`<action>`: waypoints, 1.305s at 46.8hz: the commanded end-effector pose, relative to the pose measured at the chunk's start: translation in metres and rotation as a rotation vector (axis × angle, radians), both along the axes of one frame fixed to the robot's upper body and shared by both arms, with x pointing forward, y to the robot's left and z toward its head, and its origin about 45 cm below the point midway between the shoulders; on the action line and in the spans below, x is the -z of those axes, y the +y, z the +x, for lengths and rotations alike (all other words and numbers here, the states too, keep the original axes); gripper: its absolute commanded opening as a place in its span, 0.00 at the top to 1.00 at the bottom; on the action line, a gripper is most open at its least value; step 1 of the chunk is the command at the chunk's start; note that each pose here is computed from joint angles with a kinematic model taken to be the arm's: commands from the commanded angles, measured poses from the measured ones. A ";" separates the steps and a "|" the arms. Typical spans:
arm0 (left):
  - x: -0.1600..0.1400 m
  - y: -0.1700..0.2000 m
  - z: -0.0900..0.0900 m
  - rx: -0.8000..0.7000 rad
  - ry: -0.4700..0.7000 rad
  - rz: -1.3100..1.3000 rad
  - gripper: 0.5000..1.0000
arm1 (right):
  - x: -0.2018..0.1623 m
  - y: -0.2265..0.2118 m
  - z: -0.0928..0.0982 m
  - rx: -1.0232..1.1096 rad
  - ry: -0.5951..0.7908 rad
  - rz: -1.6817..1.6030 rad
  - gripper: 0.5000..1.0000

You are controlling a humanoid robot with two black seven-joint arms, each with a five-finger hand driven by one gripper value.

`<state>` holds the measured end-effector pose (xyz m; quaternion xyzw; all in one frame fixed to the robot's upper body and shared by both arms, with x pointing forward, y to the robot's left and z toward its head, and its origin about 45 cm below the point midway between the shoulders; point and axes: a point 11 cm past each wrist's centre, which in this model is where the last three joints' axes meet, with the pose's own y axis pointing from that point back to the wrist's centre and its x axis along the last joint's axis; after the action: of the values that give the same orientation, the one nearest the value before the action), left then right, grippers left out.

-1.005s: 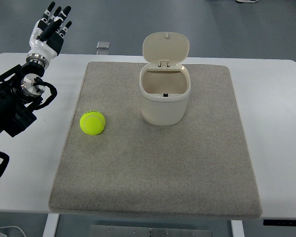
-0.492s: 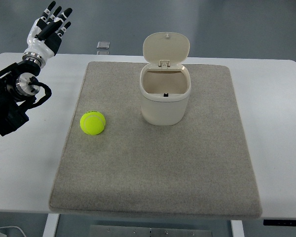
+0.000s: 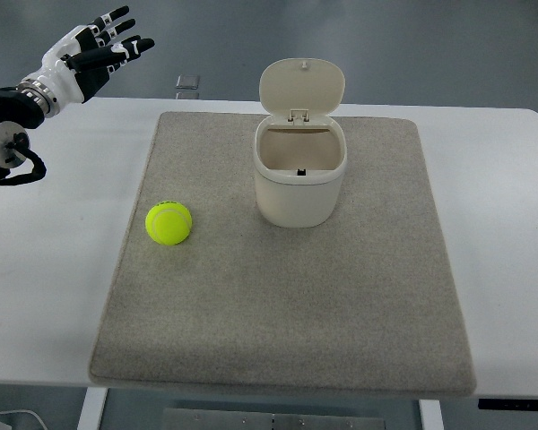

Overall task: Put tennis ball into box with left hand
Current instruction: 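Swing the left hand forward over the mat toward the tennis ball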

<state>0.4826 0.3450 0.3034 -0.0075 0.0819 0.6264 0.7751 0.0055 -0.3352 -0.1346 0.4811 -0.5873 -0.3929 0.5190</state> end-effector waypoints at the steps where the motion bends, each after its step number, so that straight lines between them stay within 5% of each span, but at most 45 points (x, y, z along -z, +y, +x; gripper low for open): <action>1: 0.003 0.006 -0.002 -0.002 0.011 0.027 0.02 | 0.000 0.000 0.000 0.000 0.000 0.000 0.12; 23: -0.016 0.034 -0.005 0.044 -0.022 0.022 0.02 | 0.000 0.000 0.000 0.000 0.000 0.000 0.12; 41: -0.003 0.021 -0.009 0.106 0.008 0.046 0.02 | 0.000 0.000 0.000 0.001 0.000 0.000 0.12; 61: 0.035 0.004 -0.017 0.193 0.203 0.221 0.02 | 0.000 0.000 0.000 0.000 0.000 0.000 0.12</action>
<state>0.4658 0.3545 0.2672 0.1480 0.0904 0.5577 0.8118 0.0055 -0.3352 -0.1346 0.4811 -0.5873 -0.3929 0.5189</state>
